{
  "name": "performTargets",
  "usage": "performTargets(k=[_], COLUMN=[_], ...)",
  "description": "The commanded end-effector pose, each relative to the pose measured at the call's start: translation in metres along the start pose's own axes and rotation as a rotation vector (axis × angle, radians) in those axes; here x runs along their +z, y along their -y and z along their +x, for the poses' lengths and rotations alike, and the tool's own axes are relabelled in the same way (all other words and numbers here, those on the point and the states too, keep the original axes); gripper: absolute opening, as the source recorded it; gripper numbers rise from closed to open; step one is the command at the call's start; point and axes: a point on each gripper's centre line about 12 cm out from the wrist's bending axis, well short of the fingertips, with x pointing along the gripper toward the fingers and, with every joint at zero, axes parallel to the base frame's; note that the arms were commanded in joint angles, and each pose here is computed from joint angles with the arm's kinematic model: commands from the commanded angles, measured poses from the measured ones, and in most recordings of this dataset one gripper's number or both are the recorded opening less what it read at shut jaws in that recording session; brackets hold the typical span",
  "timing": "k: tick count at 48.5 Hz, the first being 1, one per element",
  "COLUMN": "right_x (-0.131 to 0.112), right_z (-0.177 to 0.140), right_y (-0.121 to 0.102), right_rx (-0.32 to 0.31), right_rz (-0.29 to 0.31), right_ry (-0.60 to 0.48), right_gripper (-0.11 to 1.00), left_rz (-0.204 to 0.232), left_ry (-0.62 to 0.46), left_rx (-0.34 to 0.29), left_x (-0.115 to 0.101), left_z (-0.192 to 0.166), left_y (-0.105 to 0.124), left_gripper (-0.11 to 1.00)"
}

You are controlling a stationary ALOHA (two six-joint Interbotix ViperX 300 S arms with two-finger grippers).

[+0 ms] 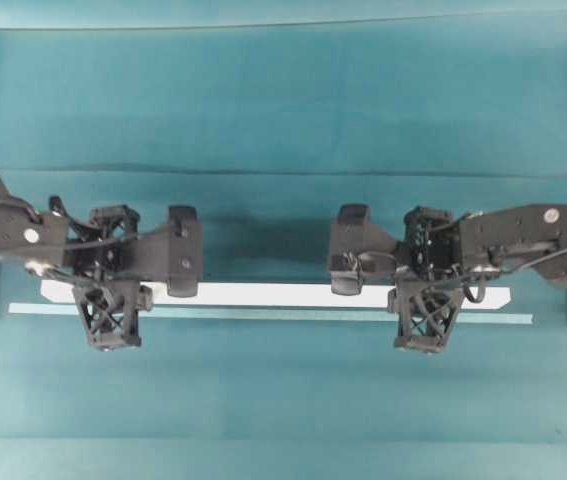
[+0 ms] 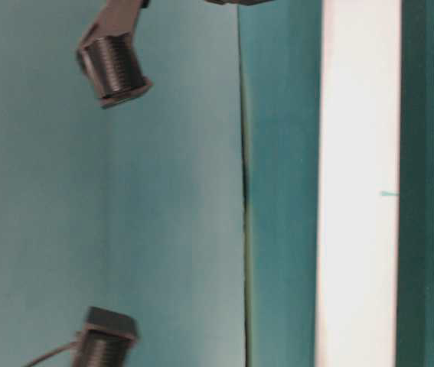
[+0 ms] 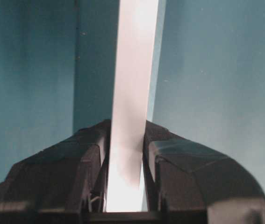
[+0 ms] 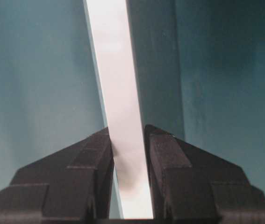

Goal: Lift a wooden board with both hands.
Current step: 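Lift the board with both grippers and pull it back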

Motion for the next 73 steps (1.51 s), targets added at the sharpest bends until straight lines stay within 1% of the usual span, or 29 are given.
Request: performTargets(k=[1,10,21,30,39,47,54,63,73], right_x=[0.014,0.019,0.026,0.032,0.04,0.048,0.05,0.051,0.059], right_z=[-0.021,-0.048,-0.075,-0.1,-0.124,-0.144,-0.157,-0.172,-0.199], right_y=[0.001,0.005,0.004,0.003,0.002,0.002,0.001,0.004,0.004], right_rx=[0.008,0.004,0.004,0.005,0.004,0.005,0.004,-0.003,0.001], right_rz=[0.009,0.024,0.026,0.024,0.026,0.026,0.029,0.05,0.054], right_ry=[0.052,0.044,0.033,0.03,0.018,0.031,0.024,-0.011,0.028], right_gripper=[0.22,0.22,0.22,0.22,0.22,0.22,0.22,0.22,0.22], left_rz=[-0.013,-0.007,-0.022,-0.024,-0.035,-0.046,-0.054,-0.053,-0.058], left_ry=[0.063,0.069,0.086,0.093,0.074,0.105,0.121,0.147,0.141], left_rx=[-0.005,-0.001,0.004,0.007,0.009,0.009,0.013,0.01,0.014], left_x=[0.019,0.03,0.039,0.047,0.047,0.049,0.055,0.066,0.071], left_z=[-0.024,-0.048,-0.079,-0.11,-0.124,-0.141,-0.159,-0.18,-0.199], left_y=[-0.001,-0.002,-0.006,-0.006,-0.007,-0.009,-0.011,-0.011,-0.013], left_gripper=[0.18,0.18,0.18,0.18,0.18,0.18,0.18,0.18,0.18])
